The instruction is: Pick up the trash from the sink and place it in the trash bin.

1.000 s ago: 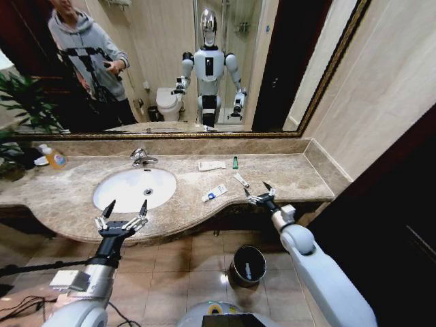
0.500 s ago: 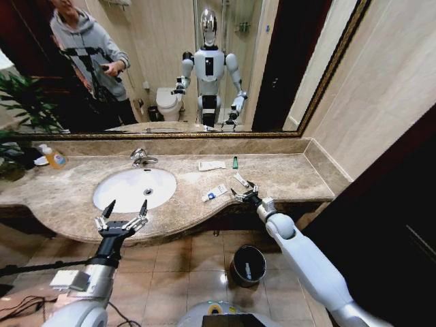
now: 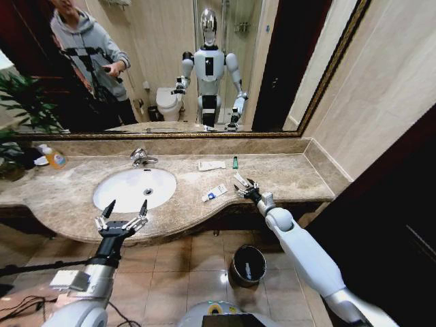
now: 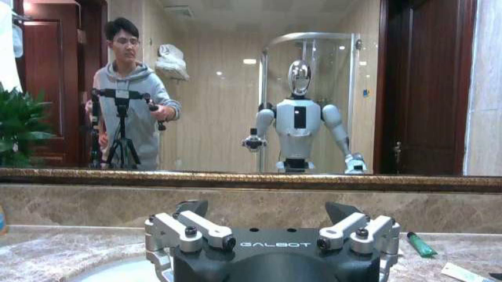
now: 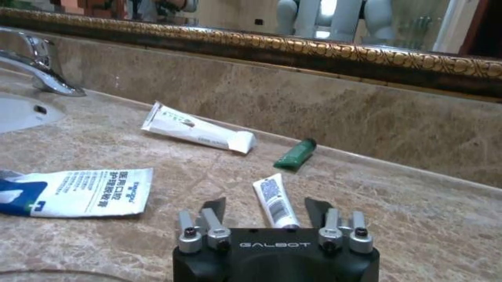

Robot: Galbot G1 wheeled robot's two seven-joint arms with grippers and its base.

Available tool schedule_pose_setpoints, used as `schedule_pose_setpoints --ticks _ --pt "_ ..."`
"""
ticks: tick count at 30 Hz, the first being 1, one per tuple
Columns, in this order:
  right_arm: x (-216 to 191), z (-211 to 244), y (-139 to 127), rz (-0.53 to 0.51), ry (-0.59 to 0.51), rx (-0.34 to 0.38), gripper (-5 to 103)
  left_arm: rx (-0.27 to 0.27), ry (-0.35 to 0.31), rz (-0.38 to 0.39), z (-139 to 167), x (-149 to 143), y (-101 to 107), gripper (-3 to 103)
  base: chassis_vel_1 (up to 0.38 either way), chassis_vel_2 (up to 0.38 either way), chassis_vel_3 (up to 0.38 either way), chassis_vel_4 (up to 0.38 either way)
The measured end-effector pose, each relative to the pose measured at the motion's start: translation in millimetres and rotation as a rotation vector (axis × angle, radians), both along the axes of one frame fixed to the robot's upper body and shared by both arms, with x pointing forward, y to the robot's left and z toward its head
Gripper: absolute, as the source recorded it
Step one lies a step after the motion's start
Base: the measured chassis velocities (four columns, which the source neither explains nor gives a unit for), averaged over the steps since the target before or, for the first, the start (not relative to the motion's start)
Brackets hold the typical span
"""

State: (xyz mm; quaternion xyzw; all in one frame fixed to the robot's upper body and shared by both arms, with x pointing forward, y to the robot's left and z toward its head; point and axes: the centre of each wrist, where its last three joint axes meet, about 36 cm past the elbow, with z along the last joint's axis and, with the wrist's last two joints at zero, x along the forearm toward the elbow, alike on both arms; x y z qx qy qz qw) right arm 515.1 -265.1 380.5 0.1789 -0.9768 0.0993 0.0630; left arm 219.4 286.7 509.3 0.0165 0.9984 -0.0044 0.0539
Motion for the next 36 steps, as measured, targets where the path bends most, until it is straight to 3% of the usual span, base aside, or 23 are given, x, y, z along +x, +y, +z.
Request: schedule_pose_setpoints --ticks 2,6,9,11,13,15,31,36 --pt "-0.9 -1.2 -2.1 -0.002 0.004 -0.002 60 0.000 0.000 0.000 0.0 0.0 0.0 100 0.000 0.000 0.000 0.000" --pt "-2.1 -2.9 -3.3 -0.004 0.008 -0.001 49 0.000 0.000 0.000 0.0 0.0 0.0 100 0.000 0.000 0.000 0.000" --pt "-4.0 -5.7 -5.6 -0.002 0.009 0.003 33 0.000 0.000 0.000 0.0 0.0 0.0 100 0.000 0.000 0.000 0.000" --pt "-4.9 -6.2 -6.3 -0.001 0.009 0.004 33 0.000 0.000 0.000 0.0 0.0 0.0 100 0.000 0.000 0.000 0.000" --pt "-6.4 -5.4 -7.4 0.000 0.005 0.008 22 0.000 0.000 0.000 0.0 0.0 0.0 100 0.000 0.000 0.000 0.000" --pt "-6.8 -4.6 -7.7 0.001 0.002 0.010 19 0.000 0.000 0.000 0.0 0.0 0.0 100 0.000 0.000 0.000 0.000" --pt "-28.4 9.3 -22.8 -0.018 -0.036 0.035 18 0.000 0.000 0.000 0.0 0.0 0.0 100 0.000 0.000 0.000 0.000" --pt "-69.2 24.0 -45.3 -0.093 -0.094 0.052 18 0.000 0.000 0.000 0.0 0.0 0.0 100 0.000 0.000 0.000 0.000"
